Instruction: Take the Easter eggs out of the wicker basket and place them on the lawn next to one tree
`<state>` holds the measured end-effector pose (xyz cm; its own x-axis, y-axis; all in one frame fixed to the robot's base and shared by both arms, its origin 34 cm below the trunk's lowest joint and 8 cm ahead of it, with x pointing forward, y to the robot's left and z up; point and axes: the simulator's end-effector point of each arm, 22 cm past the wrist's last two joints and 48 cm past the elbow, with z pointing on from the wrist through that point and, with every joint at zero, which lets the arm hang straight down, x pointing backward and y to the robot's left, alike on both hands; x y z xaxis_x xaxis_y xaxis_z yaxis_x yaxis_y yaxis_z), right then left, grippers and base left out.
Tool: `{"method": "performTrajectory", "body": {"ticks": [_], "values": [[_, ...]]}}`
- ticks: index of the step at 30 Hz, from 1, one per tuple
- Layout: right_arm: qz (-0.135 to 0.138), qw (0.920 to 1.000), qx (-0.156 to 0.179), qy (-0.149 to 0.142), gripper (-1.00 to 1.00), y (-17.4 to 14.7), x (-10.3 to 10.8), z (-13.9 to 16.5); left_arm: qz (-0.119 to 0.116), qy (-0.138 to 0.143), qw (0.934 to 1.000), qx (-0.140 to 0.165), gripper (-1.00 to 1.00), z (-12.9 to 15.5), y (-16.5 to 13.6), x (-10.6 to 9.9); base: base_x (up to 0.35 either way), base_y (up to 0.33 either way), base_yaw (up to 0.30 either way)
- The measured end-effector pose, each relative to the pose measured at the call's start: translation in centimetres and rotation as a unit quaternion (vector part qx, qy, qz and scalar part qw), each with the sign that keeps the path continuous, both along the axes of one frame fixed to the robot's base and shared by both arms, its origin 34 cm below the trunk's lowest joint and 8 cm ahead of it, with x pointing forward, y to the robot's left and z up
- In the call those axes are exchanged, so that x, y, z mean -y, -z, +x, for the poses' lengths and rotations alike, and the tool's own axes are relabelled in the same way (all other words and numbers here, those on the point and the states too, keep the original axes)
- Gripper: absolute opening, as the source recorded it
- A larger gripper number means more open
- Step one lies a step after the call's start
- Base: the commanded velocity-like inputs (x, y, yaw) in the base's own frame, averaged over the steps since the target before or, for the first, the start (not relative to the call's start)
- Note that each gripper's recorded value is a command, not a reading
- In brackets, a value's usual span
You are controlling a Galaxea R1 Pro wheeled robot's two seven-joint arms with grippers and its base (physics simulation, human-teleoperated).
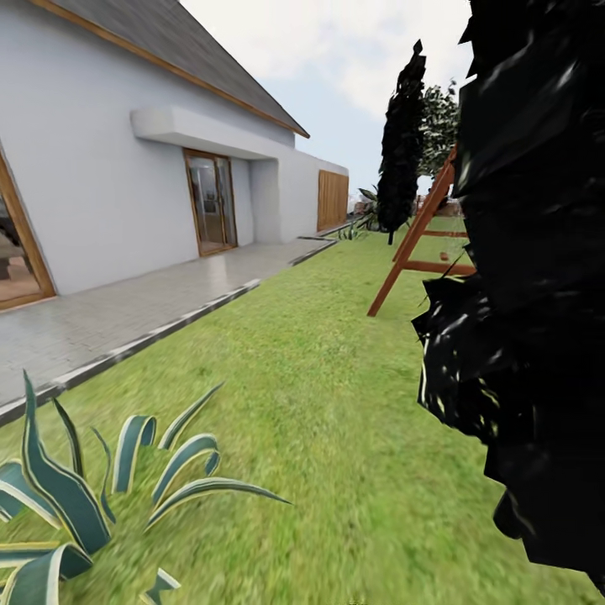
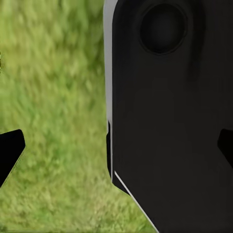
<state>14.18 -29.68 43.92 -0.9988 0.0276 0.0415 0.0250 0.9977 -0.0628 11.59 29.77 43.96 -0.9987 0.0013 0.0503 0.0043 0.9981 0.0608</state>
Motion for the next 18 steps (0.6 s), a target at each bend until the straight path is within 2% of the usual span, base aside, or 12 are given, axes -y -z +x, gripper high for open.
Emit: {"method": "performTrajectory", "body": {"ticks": [18], "values": [[0.002,1.0,-0.001,-0.003,1.0,0.01,-0.25,-0.05,0.0,-0.003,1.0,-0.001,1.0,-0.17,-0.01,0.01,0.0,0.0,-0.291]]}}
